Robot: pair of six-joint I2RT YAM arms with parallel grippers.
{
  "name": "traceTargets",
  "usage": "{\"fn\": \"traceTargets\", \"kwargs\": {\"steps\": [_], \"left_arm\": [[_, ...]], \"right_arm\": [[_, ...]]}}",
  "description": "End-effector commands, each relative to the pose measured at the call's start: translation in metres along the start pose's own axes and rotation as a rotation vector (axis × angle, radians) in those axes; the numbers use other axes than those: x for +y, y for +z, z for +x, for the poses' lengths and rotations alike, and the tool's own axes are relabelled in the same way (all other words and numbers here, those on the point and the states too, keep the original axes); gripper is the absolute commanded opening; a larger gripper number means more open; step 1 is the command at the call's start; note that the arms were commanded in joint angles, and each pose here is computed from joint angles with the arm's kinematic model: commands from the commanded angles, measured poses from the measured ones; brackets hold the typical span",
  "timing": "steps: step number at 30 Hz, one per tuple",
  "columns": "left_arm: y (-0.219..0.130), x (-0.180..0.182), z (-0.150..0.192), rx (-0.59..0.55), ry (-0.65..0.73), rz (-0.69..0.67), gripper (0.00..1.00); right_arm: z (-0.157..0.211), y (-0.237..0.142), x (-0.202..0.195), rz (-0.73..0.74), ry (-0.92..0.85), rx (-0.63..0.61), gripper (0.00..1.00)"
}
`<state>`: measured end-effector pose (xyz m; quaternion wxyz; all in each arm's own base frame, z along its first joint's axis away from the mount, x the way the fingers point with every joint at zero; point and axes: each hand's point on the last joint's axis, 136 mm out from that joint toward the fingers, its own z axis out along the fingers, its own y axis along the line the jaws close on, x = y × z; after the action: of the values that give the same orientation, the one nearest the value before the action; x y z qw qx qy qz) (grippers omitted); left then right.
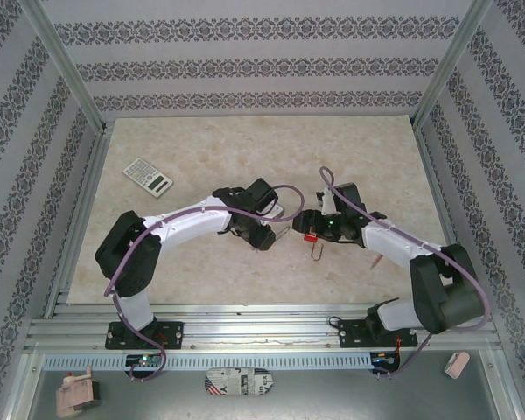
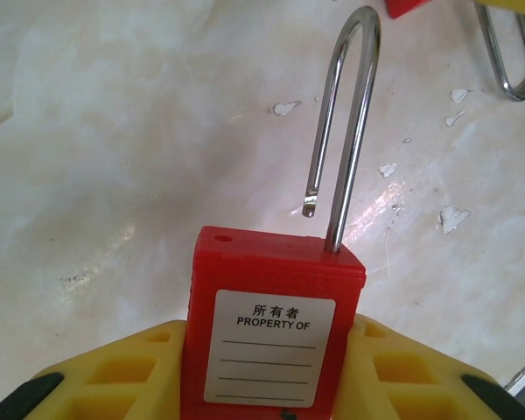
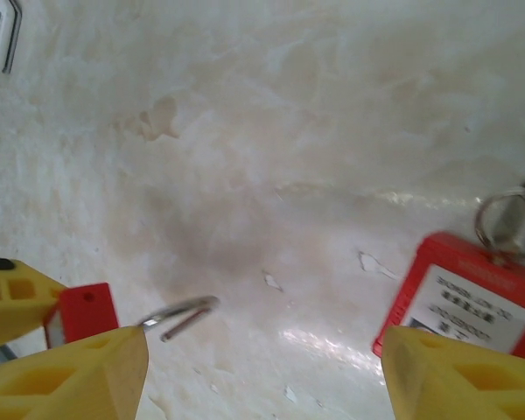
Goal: Unlock with the key
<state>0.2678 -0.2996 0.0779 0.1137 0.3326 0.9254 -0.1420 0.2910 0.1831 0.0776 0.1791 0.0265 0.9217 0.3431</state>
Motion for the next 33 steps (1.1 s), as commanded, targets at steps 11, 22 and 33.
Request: {"fn": "traceTargets", "kwargs": {"steps": [11,22,33], "left_arm": [[0.026,-0.001,0.017,0.088,0.007,0.033,0.01],[0.035,0.011,0.018,0.108,-0.058,0.078,0.01],[0.039,0.041,0.021,0.141,-0.090,-0.022,0.00]], "right_arm": [[-0.017,-0.003,0.001,0.053,-0.023,-0.045,0.77],[-0.017,-0.009,0.004,0.051,-0.041,-0.055,0.78],[-0.022,-0.019,0.012,0.039,-0.067,-0.090,0.79]]}}
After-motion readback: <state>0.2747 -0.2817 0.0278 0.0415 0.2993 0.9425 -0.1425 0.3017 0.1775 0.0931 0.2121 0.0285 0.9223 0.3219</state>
